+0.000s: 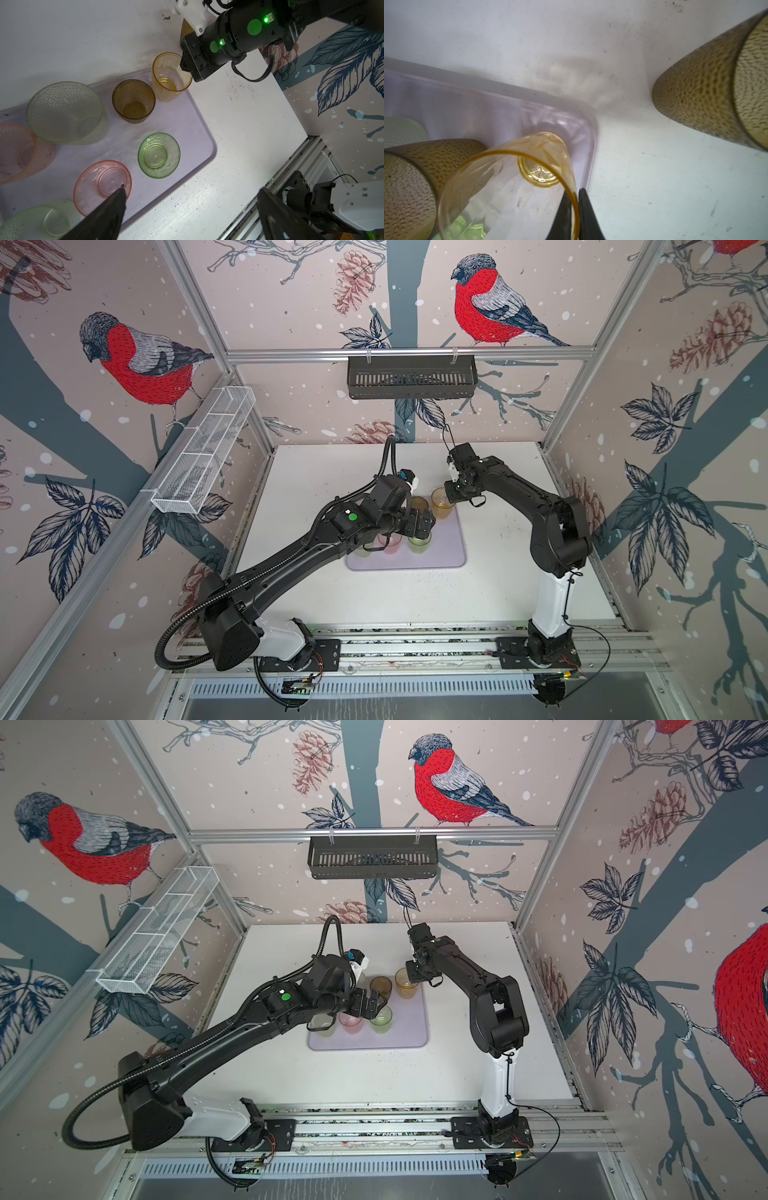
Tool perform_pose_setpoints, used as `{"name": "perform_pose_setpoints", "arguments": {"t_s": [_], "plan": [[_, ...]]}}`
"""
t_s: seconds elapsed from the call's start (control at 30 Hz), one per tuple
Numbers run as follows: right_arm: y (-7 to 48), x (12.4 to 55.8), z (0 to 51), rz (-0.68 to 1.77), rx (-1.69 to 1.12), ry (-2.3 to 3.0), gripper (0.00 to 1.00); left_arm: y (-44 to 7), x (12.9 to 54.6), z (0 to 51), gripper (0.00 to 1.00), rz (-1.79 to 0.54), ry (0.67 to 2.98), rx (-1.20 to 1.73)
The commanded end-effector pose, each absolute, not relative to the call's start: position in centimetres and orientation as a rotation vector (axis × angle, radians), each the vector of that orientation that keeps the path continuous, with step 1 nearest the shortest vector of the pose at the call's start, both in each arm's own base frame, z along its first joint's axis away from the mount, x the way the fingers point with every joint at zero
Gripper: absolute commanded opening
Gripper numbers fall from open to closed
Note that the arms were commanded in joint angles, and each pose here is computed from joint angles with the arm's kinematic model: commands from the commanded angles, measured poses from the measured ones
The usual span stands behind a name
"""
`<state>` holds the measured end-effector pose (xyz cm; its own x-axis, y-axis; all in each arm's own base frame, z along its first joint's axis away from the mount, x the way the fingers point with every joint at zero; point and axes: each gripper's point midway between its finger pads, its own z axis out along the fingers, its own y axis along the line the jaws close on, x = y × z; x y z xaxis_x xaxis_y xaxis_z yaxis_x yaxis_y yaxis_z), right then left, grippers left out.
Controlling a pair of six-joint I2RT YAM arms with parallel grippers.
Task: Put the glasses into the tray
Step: 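Lower the yellow cup onto the tray beside the dark amber cup, then open the right gripper to release the yellow cup on the tray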
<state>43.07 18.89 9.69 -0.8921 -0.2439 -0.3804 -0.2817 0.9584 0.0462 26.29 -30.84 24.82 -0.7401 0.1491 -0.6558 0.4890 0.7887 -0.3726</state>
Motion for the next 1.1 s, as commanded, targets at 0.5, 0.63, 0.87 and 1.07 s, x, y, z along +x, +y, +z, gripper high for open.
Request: {"name": "perform_pose_setpoints", "arguments": {"t_s": [0.5,0.63,0.87,1.07], "plan": [[18.83,43.13,10.64,0.137,-0.354,2.712,0.25,-30.87,26.29,25.26,0.98,-0.722,2.334,0.47],[18.67,43.1,10.73,0.131,-0.351,2.712,0.27,-30.94,26.33,25.29,0.98,-0.725,2.334,0.47],[18.43,42.99,10.96,0.12,-0.349,2.708,0.28,-31.03,26.38,25.24,0.98,-0.726,2.333,0.473],[18.31,42.84,10.68,0.124,-0.346,2.713,0.28,-31.02,26.39,25.15,0.98,-0.726,2.335,0.473]]}}
